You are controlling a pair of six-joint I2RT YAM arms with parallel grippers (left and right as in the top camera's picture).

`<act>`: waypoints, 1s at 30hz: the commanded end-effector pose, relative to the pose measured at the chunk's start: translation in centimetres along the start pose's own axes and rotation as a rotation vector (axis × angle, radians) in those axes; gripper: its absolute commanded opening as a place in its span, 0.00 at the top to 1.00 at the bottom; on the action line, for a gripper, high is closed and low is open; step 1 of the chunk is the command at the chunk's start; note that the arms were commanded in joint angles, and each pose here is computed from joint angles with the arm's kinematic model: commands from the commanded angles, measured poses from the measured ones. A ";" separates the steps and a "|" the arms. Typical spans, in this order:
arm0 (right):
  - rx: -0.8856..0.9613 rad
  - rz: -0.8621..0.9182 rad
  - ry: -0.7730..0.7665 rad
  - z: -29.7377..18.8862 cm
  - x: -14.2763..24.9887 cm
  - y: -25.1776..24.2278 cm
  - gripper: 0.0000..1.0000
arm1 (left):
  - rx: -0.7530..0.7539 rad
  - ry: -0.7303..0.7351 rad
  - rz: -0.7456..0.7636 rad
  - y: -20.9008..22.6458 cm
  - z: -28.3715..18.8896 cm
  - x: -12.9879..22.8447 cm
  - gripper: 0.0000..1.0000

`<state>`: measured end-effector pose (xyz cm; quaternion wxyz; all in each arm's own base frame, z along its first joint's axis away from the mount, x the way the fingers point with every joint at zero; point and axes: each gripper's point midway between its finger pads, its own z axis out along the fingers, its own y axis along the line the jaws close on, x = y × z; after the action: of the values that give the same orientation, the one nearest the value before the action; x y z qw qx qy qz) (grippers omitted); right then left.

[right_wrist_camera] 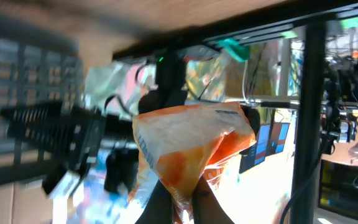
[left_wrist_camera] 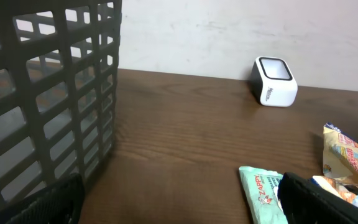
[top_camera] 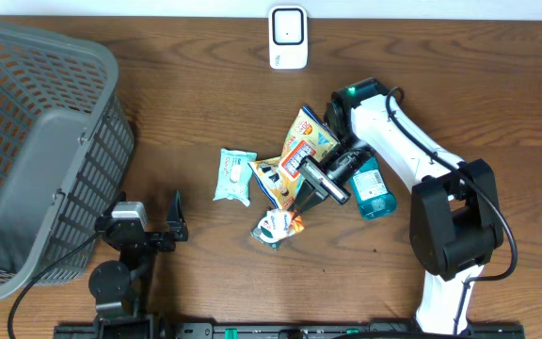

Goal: Scan the item barcode
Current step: 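Lift the orange pack and carry it toward the white scanner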

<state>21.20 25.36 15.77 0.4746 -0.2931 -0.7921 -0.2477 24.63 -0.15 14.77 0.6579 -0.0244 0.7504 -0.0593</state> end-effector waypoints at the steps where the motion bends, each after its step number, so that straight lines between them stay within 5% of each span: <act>1: -0.076 -0.120 0.052 -0.5 1.2 1.1 0.99 | 0.007 0.050 -0.020 0.0 0.1 1.6 0.02; 16: -0.174 0.564 -0.010 -2.8 -2.9 2.8 0.98 | 0.007 0.050 -0.020 0.0 0.1 1.6 0.02; 30: -0.113 0.477 -0.140 -3.1 -4.7 1.0 0.98 | 0.007 0.050 -0.020 0.0 0.1 1.6 0.02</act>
<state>25.50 23.71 13.72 0.4706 -0.5339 -0.6854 -0.1540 24.63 -0.15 14.77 0.6579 -0.0244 0.7504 -0.0593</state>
